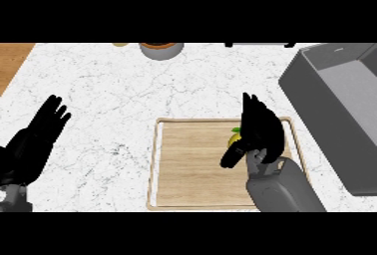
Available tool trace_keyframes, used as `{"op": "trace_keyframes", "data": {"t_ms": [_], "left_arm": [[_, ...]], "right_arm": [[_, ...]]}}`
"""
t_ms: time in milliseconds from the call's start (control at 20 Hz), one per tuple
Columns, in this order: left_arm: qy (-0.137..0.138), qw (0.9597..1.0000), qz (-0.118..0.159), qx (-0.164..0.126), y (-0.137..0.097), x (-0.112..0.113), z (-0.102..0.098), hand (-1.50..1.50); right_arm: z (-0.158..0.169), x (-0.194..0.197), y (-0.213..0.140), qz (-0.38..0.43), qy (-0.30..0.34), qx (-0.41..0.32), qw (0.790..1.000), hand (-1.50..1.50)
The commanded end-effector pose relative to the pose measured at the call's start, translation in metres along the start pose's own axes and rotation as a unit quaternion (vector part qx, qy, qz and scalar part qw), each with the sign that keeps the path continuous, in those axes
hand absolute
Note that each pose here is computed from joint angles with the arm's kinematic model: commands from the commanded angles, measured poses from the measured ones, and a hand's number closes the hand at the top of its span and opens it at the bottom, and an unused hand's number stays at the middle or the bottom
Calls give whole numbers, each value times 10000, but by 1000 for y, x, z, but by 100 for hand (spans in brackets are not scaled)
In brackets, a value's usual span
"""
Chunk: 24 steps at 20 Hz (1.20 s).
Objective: Pick the lemon from the tray and place it in the cardboard box
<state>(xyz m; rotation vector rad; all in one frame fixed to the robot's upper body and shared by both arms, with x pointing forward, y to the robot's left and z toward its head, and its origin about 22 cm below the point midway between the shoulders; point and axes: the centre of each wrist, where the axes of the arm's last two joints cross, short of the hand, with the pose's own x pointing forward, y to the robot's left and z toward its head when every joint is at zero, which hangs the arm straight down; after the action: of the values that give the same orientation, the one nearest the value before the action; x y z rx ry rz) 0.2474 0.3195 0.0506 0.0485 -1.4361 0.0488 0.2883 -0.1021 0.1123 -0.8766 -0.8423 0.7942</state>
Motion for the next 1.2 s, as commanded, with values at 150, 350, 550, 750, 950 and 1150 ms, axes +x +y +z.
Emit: {"op": "trace_keyframes", "data": {"t_ms": [150,350,550,750,950,1150], "left_arm": [[2,10000,-50,-17,-1,-9,11,0],[-70,10000,-62,-1,-2,-2,8,0],[-16,10000,37,-35,13,4,2,0],[-46,9999,-111,-40,-2,7,-1,0],[-2,10000,-43,-49,4,1,1,0],[1,9999,25,-110,3,-3,0,0]], "right_arm": [[-8,10,3,335,1035,141,9940,-150],[-5,16,14,318,1118,227,9930,-150],[-23,16,12,337,1280,264,9909,-150],[-26,19,17,505,1335,292,9893,-150],[-25,15,19,631,1387,364,9877,-150],[-34,5,31,549,1421,497,9871,-150]]}}
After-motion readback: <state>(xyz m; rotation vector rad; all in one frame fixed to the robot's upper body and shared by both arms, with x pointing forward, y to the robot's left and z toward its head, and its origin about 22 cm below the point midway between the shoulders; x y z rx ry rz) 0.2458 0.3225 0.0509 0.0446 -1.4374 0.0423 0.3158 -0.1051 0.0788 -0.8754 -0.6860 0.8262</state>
